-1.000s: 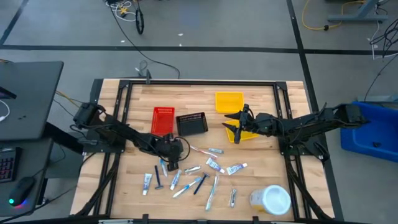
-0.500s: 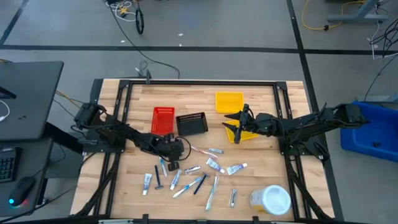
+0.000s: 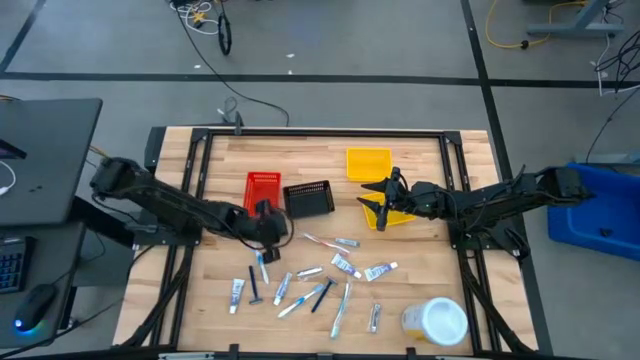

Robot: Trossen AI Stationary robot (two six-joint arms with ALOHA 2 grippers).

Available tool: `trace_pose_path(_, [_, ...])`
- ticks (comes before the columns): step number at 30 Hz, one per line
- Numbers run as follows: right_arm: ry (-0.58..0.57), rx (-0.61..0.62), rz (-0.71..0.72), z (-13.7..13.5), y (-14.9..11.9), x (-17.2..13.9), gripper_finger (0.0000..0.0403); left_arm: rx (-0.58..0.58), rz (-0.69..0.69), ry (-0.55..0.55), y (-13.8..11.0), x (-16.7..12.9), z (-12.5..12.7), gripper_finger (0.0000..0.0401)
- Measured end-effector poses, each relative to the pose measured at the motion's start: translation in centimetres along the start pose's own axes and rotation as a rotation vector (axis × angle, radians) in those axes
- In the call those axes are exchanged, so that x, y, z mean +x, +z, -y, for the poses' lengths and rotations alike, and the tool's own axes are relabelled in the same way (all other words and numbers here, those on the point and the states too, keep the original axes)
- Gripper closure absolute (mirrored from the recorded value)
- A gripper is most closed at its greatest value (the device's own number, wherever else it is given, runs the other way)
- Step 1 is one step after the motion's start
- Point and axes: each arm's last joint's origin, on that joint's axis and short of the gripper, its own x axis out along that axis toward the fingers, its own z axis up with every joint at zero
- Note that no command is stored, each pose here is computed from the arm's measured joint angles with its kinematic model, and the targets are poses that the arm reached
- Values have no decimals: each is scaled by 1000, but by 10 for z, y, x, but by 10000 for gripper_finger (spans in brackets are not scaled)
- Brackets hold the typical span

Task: Pick & Place Travel size toiletries
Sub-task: Put the silver nail cutter into the red bin

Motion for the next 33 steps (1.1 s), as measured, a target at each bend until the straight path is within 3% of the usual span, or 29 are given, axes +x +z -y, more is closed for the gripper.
trace_pose_path(7, [0,1,3,0,0,0,210,4,-42,143,2,-34,-47,328])
trace_pose_path(14, [-1,1,3,0,0,0,222,3,-143,283,0,-37,-96,332])
trace_pose_path(23, [-1,1,2,0,0,0,230,103,-271,186,-5,-4,-141,329])
trace_pose_path(33, [0,0,2,0,0,0,231,169,-364,142,-15,42,-152,320])
